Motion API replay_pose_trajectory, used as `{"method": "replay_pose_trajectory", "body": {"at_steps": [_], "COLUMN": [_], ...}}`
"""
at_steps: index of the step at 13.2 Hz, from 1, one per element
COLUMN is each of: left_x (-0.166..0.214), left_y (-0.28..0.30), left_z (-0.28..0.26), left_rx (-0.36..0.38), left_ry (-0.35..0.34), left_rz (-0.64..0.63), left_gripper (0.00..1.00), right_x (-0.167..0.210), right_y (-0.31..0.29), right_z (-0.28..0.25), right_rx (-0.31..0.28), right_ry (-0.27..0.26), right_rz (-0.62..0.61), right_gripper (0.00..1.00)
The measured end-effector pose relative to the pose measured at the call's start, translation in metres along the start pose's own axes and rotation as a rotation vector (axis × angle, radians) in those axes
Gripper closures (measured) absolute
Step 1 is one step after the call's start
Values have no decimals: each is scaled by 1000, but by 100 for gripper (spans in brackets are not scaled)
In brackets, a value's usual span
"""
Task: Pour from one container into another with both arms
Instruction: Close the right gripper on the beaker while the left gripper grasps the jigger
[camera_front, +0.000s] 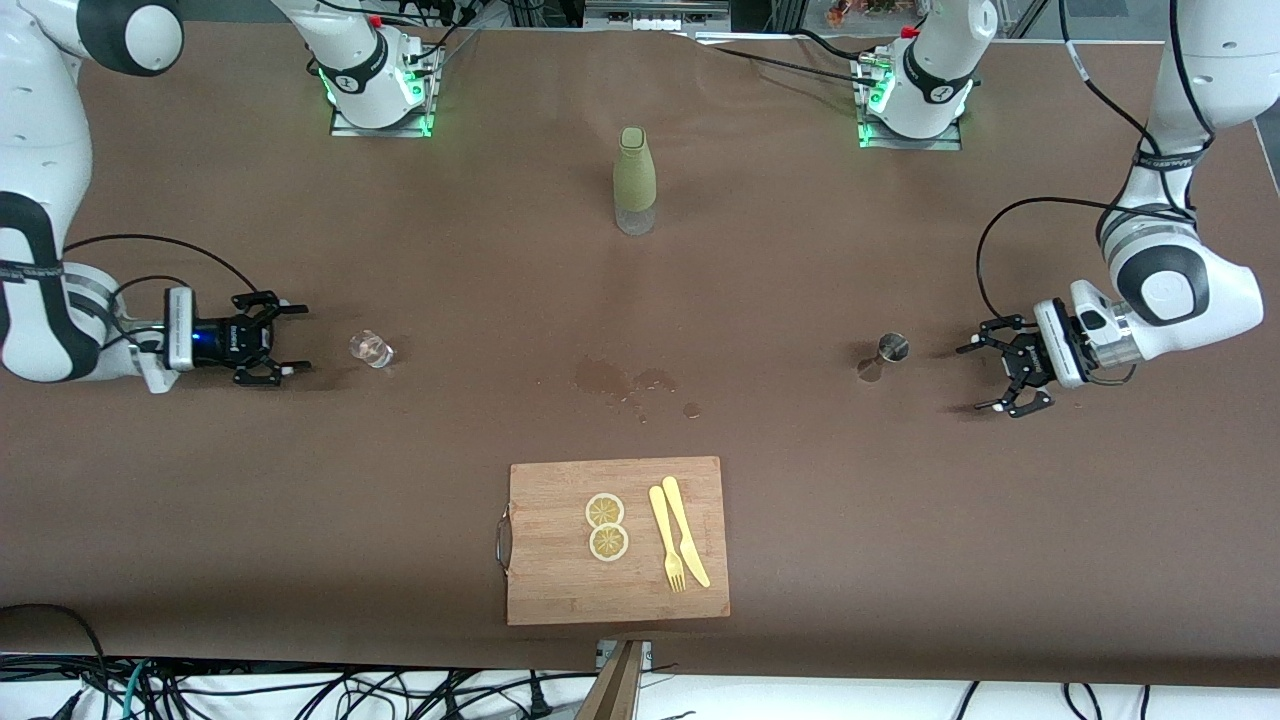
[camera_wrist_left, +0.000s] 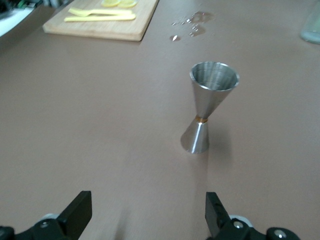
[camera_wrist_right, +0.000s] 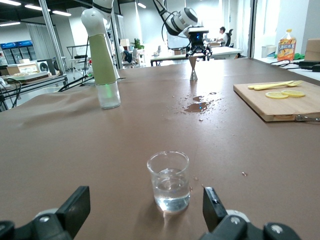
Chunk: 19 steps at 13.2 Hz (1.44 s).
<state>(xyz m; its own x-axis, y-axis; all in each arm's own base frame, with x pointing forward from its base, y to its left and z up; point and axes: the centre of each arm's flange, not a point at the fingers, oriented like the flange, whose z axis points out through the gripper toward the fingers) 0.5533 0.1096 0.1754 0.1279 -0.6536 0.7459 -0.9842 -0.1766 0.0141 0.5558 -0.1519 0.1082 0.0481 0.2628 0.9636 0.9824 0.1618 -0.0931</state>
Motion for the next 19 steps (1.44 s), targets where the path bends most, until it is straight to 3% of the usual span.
{"method": "replay_pose_trajectory", "body": {"at_steps": [4, 6, 9, 15, 19], "left_x": [-19, -27, -34, -22, -14], "left_y": [19, 28, 36, 37, 28], "left_z": [38, 57, 80, 104, 104], "left_rx": [-87, -96, -121, -111, -91], "left_ry": [128, 210, 300, 393, 403], "left_rz": [104, 149, 117, 92, 114], "left_gripper": [0, 0, 0, 0, 0], "right_x": [-15, -23, -31, -37, -40], "right_y": [7, 7, 8, 18, 26], "right_z": [27, 34, 49, 73, 104], "right_rx": [-2, -4, 2, -26, -6], "right_ry": [33, 46, 67, 99, 118], "right_rz": [0, 3, -2, -21, -20], "right_gripper": [0, 0, 0, 0, 0]}}
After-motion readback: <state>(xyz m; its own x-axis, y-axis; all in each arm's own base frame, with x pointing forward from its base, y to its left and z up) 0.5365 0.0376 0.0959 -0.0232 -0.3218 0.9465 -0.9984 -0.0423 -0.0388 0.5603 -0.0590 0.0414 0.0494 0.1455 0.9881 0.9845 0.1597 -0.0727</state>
